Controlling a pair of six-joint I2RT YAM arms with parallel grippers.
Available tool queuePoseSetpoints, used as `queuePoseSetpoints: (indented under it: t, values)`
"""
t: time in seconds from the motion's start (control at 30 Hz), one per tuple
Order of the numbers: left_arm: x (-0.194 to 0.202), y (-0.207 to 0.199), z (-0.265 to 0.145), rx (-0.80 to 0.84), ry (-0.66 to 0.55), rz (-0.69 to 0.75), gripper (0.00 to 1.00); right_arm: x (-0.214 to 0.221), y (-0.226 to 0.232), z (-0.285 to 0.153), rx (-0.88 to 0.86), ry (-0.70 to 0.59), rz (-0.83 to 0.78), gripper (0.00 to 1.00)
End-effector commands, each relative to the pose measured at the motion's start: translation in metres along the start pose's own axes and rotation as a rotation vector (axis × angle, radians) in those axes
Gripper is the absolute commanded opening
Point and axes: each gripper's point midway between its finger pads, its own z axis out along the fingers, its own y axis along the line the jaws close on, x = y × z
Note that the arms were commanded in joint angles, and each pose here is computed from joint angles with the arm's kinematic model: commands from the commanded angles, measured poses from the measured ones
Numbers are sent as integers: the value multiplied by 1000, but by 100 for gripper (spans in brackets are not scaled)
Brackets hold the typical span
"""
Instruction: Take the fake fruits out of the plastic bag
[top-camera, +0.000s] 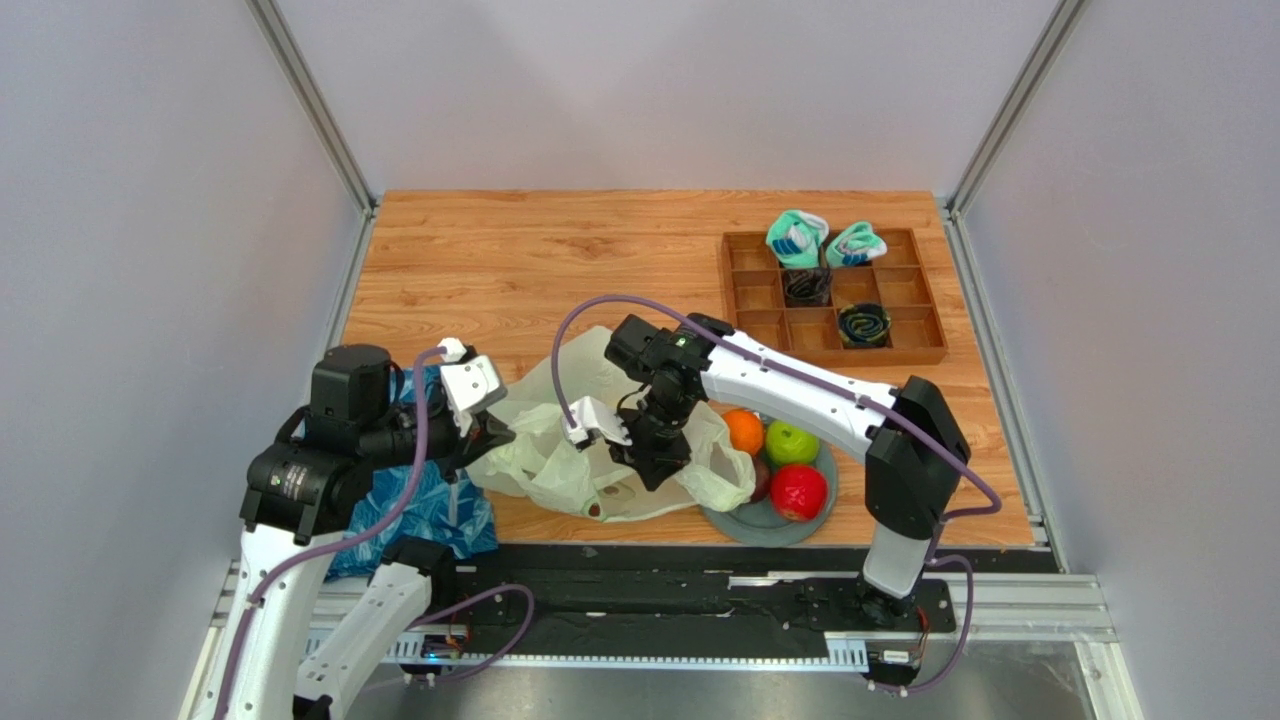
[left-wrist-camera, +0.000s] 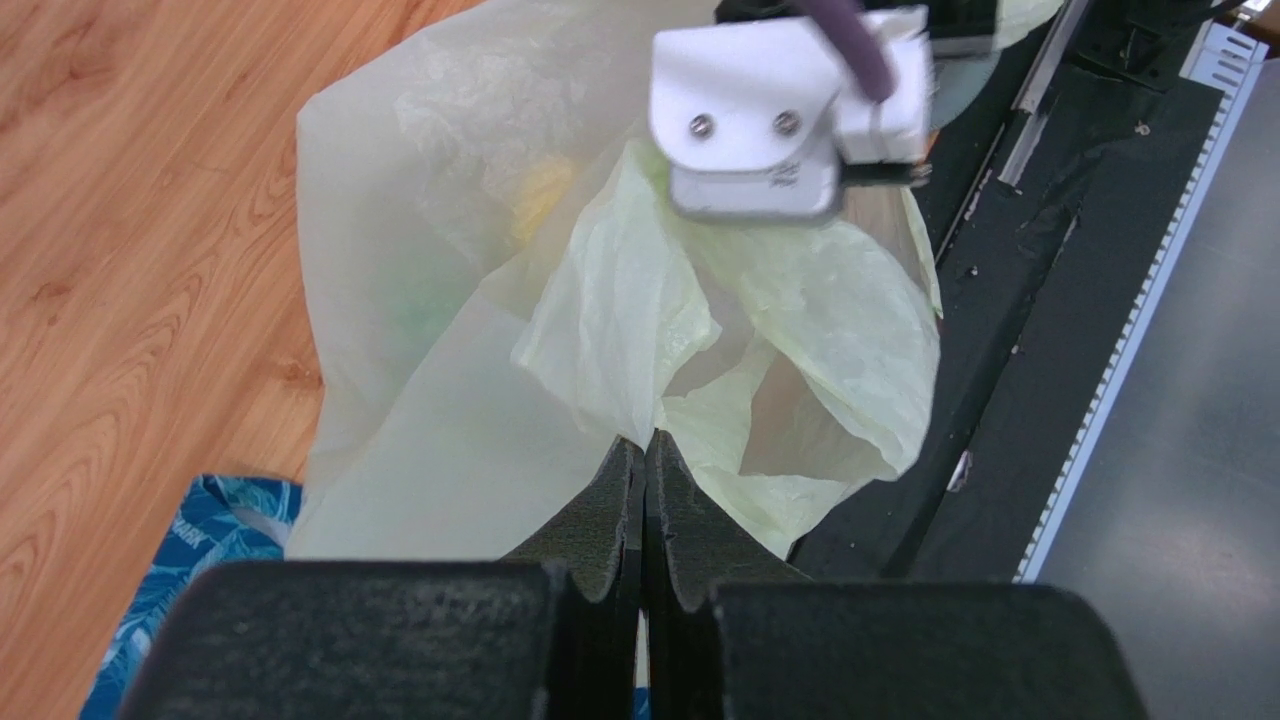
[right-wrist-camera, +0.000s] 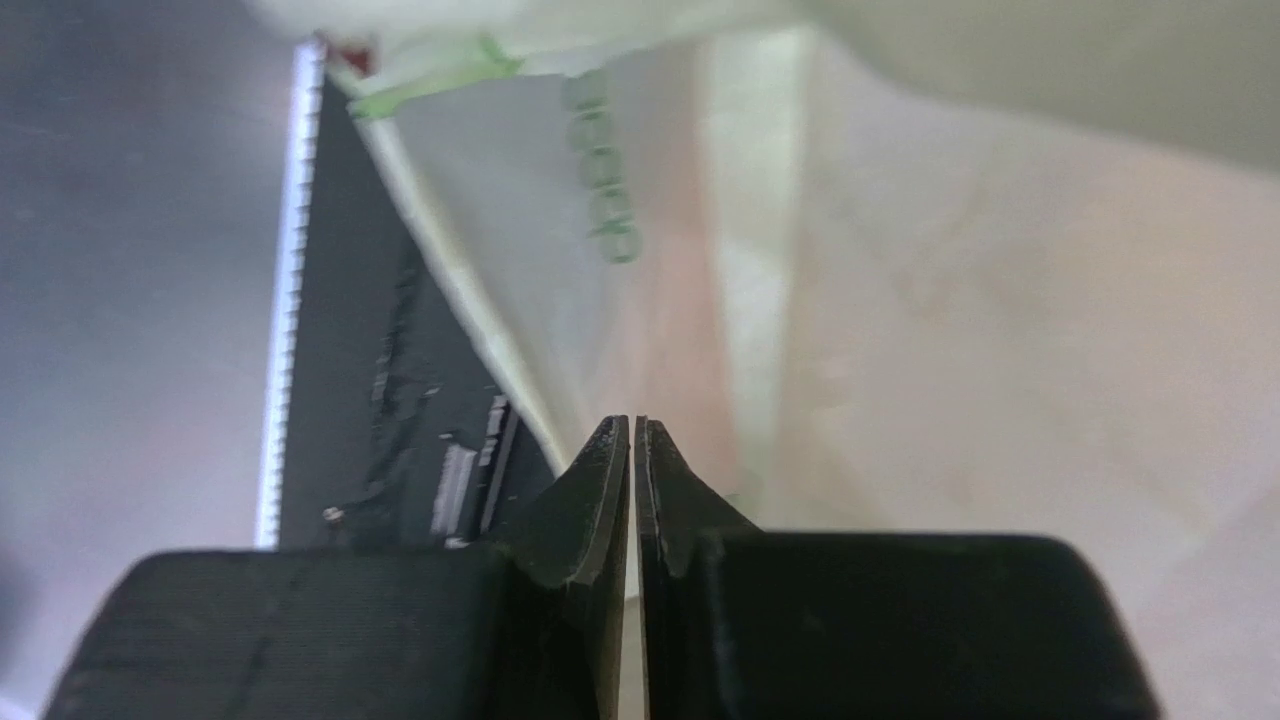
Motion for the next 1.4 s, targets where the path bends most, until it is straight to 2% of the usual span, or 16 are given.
queuePoseSetpoints:
  t: [0.0,0.13,0.23,0.3,0.37,0.43,0.47,0.53,0.6,0.63,0.67,1.0,1.2,1.23,1.27,1.37]
  values:
    - [-11,-3,-8,0,-14,11,0,-13,-71,0,263,12,24,6]
    - [-8,-3,-11,-2,-1,81,0,-29,-109,-5,447,-66,190,8]
    - [-6,-6,-14,-6,-8,115,0,-35,-126,-9,558,-116,304,14]
    - [-6,-9,-16,-3,-20,126,0,-33,-139,-12,631,-129,343,23]
    - [-7,-11,-17,3,-25,136,0,-31,-153,-14,697,-154,435,39]
    - [-7,-12,-16,11,-25,134,0,-26,-163,-11,727,-160,528,46]
    - [-6,-11,-16,12,-23,134,0,-28,-169,-15,743,-174,561,56]
    - [-6,-12,-15,21,-22,130,0,-27,-171,-7,722,-179,629,61]
    - [-6,-13,-13,33,-21,126,0,-30,-176,2,707,-185,678,71]
    - [-7,-13,-13,38,-22,125,0,-31,-176,5,698,-192,704,89]
    - [-7,-14,-13,43,-25,127,0,-30,-177,12,687,-199,753,100]
    - [-10,-32,-14,124,-63,173,0,-44,-203,17,746,-291,984,100]
    - [-10,-38,-12,171,-53,183,0,-22,-233,32,855,-238,1078,98]
    - [-9,-39,-11,176,-49,178,0,-18,-235,36,852,-234,1105,95]
    - [-10,-38,-11,173,-49,181,0,-21,-235,37,839,-243,1113,83]
    - [-10,-38,-12,165,-53,184,0,-26,-235,31,838,-263,1102,59]
